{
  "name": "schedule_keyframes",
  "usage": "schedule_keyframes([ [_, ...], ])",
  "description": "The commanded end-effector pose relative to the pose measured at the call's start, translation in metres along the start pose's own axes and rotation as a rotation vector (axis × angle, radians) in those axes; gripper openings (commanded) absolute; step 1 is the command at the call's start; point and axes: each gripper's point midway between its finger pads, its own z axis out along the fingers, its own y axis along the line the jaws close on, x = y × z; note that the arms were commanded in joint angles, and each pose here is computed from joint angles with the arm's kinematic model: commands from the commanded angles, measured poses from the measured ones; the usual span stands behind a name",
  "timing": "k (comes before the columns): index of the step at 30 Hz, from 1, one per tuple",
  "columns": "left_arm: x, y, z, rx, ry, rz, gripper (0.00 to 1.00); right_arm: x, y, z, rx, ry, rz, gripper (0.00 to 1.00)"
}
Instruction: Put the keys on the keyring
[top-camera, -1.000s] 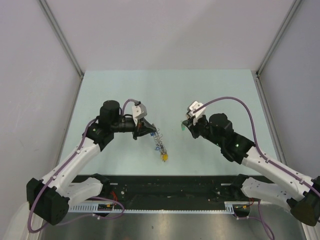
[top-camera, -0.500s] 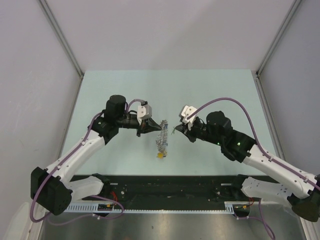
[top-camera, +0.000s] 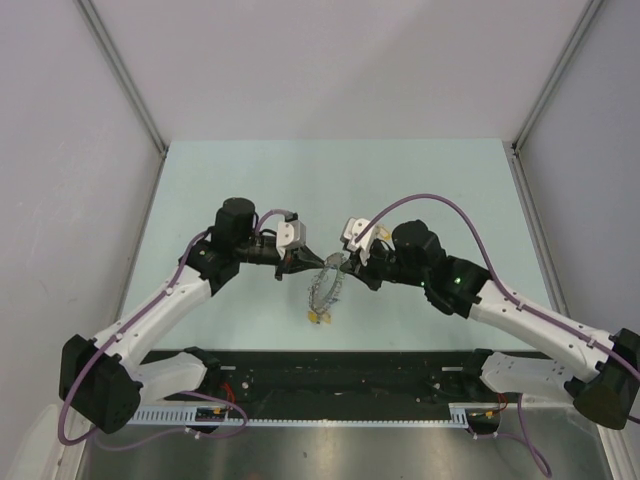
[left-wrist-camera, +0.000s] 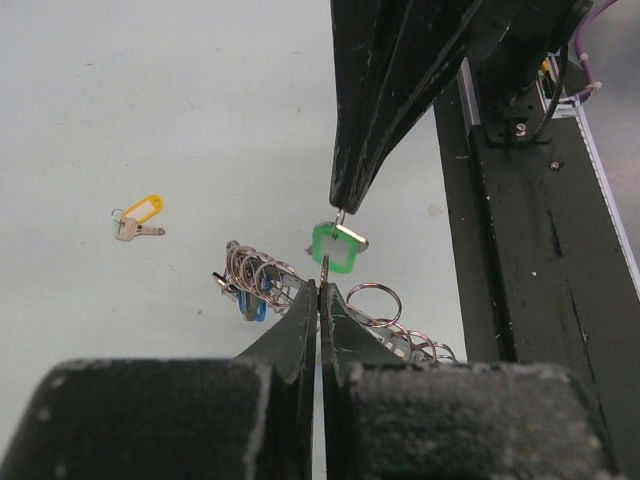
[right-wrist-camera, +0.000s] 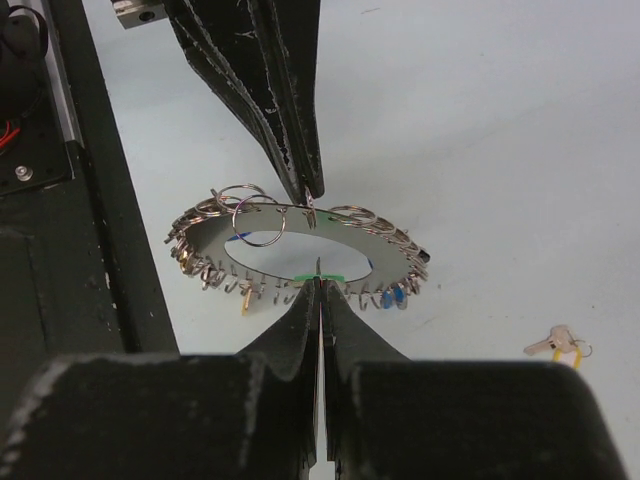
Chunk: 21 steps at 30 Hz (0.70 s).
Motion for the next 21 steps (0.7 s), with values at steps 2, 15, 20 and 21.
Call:
schedule_keyframes([
  [2, -0.023, -0.001, -0.002, 0.004, -0.061, 0.124, 0.00, -0.025, 0.001, 0.002, -0.008, -0.054, -0.026, 0.00],
  [15, -0.019, -0.005, 0.003, 0.041, -0.061, 0.101, 0.01, -0.021, -0.001, 0.009, 0.028, -0.035, -0.044, 0.00],
  [20, -0.013, -0.006, 0.008, 0.061, -0.055, 0.085, 0.00, -0.016, -0.004, 0.009, 0.045, -0.013, -0.044, 0.00],
  [21, -0.011, -0.006, 0.009, 0.065, -0.052, 0.080, 0.00, -0.016, -0.003, 0.008, 0.042, -0.013, -0.045, 0.00],
])
